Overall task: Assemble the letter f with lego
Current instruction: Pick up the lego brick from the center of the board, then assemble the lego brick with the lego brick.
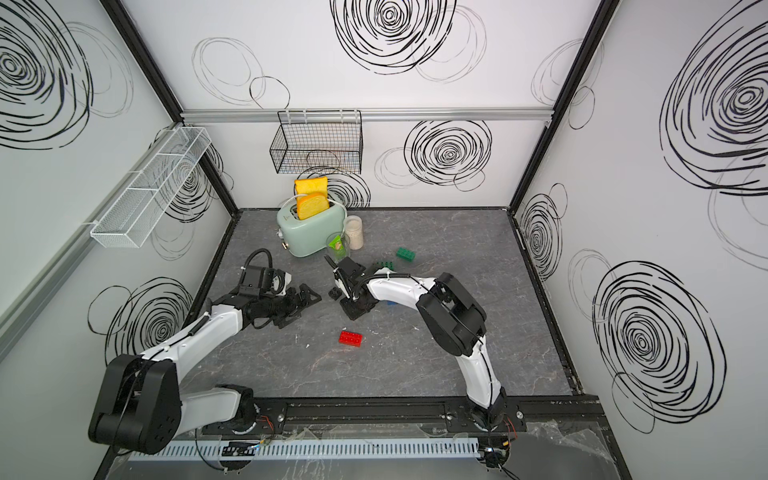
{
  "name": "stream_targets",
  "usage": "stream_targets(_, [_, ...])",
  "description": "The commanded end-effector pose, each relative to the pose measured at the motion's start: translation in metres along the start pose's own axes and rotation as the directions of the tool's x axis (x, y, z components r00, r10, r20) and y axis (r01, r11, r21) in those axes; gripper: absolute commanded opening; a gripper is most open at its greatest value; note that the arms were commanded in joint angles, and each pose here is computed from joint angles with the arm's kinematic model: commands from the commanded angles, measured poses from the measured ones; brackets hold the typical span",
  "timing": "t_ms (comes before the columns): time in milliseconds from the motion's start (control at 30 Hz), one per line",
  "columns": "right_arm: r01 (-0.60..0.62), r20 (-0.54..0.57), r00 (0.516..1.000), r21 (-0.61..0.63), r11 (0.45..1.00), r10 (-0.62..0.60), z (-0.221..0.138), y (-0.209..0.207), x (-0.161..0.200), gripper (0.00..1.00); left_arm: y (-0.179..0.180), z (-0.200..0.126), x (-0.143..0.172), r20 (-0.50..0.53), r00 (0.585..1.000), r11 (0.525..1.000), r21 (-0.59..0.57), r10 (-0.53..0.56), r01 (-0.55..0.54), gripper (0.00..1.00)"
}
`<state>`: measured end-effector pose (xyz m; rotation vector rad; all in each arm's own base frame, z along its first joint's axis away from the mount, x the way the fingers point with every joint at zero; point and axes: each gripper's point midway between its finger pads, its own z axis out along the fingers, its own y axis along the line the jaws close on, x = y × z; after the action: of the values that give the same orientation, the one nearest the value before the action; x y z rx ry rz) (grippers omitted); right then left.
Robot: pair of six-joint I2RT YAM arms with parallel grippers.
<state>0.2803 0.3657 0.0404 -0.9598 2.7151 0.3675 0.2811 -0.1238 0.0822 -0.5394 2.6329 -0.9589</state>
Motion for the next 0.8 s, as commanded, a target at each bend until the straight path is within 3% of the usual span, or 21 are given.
stream_targets(0, [-0.040,0.128,0.991,-0.022,0.999,0.042,-0.069,-0.001,-0.037,0.38,-0.017,0.008,-0.004,0.006,0.998,0.997,0.027,0.067,-0.067,0.99])
stream_targets(167, [-0.205,0.214,0.955,-0.031,0.978,0.207,-0.124,-0.046,-0.050,0.38,-0.072,0.030,0.005,-0.027,0.978,0.971,0.128,0.207,-0.201,0.99])
stream_targets(300, [-0.339,0.217,0.918,-0.002,0.941,0.331,-0.143,-0.091,-0.039,0.38,-0.125,0.053,0.028,-0.078,0.946,0.920,0.270,0.313,-0.282,0.99])
stream_targets(500, [-0.425,0.165,0.894,0.011,0.905,0.417,-0.133,-0.118,-0.015,0.39,-0.168,0.087,0.060,-0.160,0.908,0.862,0.413,0.387,-0.294,0.98])
stream_targets(767, [-0.466,0.120,0.879,0.014,0.885,0.461,-0.116,-0.124,0.003,0.40,-0.171,0.118,0.074,-0.221,0.899,0.874,0.407,0.378,-0.267,0.97])
